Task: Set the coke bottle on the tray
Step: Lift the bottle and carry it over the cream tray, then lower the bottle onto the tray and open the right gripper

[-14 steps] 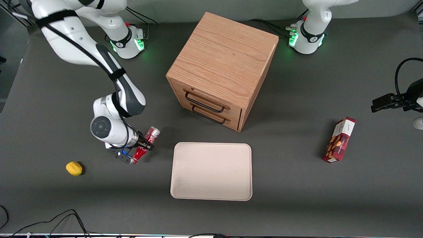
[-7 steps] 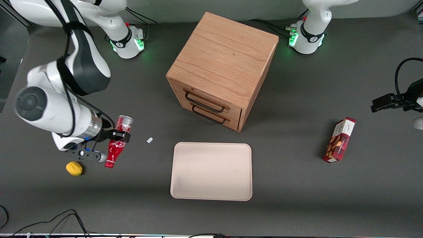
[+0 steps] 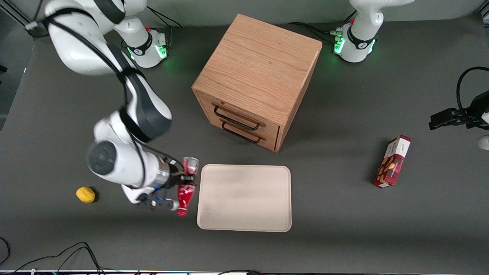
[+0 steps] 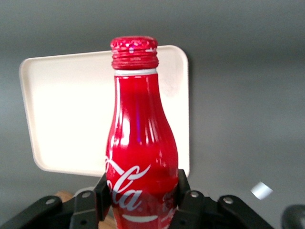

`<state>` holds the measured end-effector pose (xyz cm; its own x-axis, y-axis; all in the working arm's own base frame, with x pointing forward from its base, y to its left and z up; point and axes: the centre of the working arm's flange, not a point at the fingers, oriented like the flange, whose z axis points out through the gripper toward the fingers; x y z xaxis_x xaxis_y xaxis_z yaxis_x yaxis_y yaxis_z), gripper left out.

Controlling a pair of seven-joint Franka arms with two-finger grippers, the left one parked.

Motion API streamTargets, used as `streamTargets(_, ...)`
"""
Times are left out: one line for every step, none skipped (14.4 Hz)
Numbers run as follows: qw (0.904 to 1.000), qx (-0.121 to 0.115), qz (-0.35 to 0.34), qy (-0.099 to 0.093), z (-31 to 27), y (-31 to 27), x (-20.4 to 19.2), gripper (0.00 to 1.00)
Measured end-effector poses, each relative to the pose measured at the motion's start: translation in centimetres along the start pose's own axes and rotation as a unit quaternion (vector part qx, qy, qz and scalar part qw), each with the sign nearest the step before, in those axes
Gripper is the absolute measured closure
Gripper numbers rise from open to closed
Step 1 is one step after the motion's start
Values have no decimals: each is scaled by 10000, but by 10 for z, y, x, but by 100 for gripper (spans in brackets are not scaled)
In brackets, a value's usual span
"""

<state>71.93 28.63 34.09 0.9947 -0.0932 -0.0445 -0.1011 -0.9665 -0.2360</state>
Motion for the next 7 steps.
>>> streamTargets(10000,68,71,-13,39,6,7,44)
streamTargets(9998,134,159,-8,77,14,12,44)
streamTargets(9995,190,254,5,109,21,15,44)
streamTargets(9992,227,333,3,134,27,16,44)
streamTargets(9989,251,400,-8,153,31,16,44)
streamTargets(9986,266,463,-19,162,31,16,44)
streamTargets(9983,291,506,-9,162,29,17,44)
